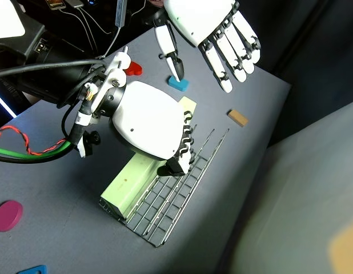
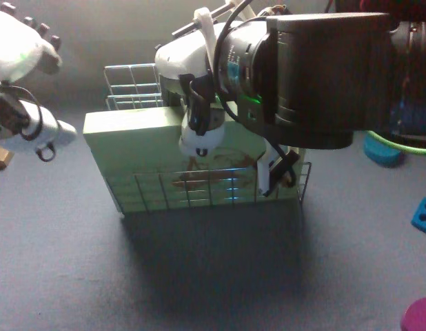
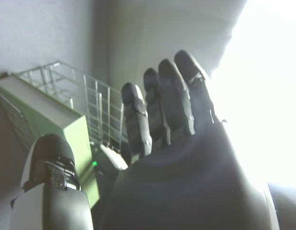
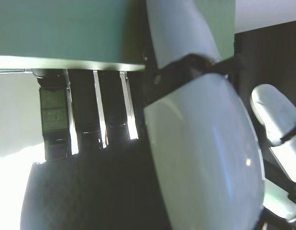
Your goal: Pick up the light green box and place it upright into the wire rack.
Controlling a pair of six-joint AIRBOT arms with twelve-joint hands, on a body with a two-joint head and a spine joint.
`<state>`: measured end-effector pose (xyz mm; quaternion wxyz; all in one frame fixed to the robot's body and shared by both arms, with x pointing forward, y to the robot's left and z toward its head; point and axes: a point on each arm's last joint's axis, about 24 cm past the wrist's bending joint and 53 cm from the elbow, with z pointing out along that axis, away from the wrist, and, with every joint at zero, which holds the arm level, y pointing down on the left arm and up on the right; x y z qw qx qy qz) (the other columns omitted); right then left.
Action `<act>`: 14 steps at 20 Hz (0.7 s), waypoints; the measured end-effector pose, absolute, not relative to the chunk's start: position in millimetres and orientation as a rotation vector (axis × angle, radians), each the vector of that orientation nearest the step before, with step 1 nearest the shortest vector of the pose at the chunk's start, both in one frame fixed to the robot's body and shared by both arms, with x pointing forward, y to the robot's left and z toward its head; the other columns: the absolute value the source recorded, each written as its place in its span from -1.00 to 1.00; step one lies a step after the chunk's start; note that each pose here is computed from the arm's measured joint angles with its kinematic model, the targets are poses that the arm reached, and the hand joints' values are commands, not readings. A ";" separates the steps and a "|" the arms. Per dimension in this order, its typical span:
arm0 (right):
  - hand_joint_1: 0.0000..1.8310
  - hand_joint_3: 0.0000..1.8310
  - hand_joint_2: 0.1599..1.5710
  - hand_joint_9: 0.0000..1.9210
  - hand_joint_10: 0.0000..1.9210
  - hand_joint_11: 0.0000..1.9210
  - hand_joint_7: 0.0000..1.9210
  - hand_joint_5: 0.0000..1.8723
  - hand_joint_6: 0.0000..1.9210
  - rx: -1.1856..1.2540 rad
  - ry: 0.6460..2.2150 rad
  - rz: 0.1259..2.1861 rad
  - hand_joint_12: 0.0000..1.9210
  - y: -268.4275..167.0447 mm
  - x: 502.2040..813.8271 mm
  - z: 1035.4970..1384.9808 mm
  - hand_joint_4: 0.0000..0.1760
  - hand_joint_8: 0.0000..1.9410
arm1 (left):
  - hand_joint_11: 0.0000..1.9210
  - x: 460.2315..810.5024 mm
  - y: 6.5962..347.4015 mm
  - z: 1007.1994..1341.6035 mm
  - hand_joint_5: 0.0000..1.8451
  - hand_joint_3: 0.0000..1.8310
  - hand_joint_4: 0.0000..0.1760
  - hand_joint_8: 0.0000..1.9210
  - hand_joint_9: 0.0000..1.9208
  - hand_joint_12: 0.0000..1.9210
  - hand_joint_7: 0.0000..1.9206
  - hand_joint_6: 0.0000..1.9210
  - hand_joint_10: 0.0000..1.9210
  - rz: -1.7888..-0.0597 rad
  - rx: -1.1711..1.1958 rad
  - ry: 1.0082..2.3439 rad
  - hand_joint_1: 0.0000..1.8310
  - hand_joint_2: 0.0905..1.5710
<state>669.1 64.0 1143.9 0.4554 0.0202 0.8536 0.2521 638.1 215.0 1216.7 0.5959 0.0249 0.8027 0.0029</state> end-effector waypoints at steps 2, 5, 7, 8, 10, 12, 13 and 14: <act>0.03 -1.00 0.35 -0.34 -0.41 -0.53 -0.13 -0.18 -0.92 0.047 2.106 0.621 0.39 62.3 667.7 1144.3 -1.00 -0.87 | -1.00 638.1 201.1 1214.2 -0.56 -1.00 -0.42 -1.00 -0.72 -0.27 -0.67 -1.00 -1.00 -0.030 0.066 1.869 -0.63 0.43; -0.02 -1.00 0.30 -0.37 -0.50 -0.64 -0.16 -0.23 -1.00 0.042 2.104 0.619 0.36 61.8 667.7 1144.8 -1.00 -0.96 | -1.00 635.4 191.0 1214.8 -0.56 -1.00 -0.42 -1.00 -0.72 -0.27 -0.67 -1.00 -1.00 -0.048 0.079 1.867 -0.63 0.43; -0.04 -1.00 0.27 -0.40 -0.58 -0.72 -0.22 -0.31 -1.00 0.042 2.103 0.619 0.35 58.6 667.8 1145.3 -1.00 -0.99 | -1.00 632.5 186.7 1214.8 -0.56 -1.00 -0.42 -1.00 -0.72 -0.27 -0.67 -1.00 -1.00 -0.054 0.077 1.869 -0.64 0.44; -0.07 -1.00 0.26 -0.44 -0.61 -0.76 -0.27 -0.35 -1.00 0.044 2.103 0.620 0.33 57.0 668.3 1145.6 -1.00 -1.00 | -1.00 631.5 183.6 1214.4 -0.56 -1.00 -0.42 -1.00 -0.72 -0.27 -0.67 -1.00 -1.00 -0.058 0.077 1.870 -0.64 0.44; -0.11 -1.00 0.22 -0.48 -0.70 -0.85 -0.35 -0.42 -1.00 0.053 2.102 0.627 0.33 53.3 668.3 1149.6 -1.00 -1.00 | -1.00 628.8 177.2 1214.6 -0.56 -1.00 -0.43 -1.00 -0.72 -0.27 -0.67 -1.00 -1.00 -0.071 0.088 1.870 -0.64 0.44; -0.12 -1.00 0.21 -0.50 -0.76 -0.89 -0.39 -0.45 -1.00 0.033 2.070 0.633 0.33 48.6 670.6 1164.6 -1.00 -1.00 | -1.00 626.7 171.8 1217.7 -0.56 -1.00 -0.42 -1.00 -0.72 -0.27 -0.67 -1.00 -1.00 -0.085 0.088 1.865 -0.64 0.44; -0.12 -1.00 0.21 -0.50 -0.77 -0.89 -0.40 -0.45 -1.00 0.027 2.052 0.638 0.33 45.3 670.8 1173.2 -1.00 -1.00 | -1.00 625.3 169.8 1220.0 -0.56 -1.00 -0.43 -1.00 -0.72 -0.26 -0.67 -1.00 -1.00 -0.087 0.091 1.858 -0.64 0.44; -0.12 -1.00 0.21 -0.50 -0.77 -0.89 -0.40 -0.46 -1.00 0.012 2.030 0.641 0.33 39.1 669.8 1183.7 -1.00 -1.00 | -1.00 624.4 167.9 1220.6 -0.55 -1.00 -0.43 -1.00 -0.72 -0.25 -0.67 -1.00 -1.00 -0.092 0.090 1.858 -0.64 0.44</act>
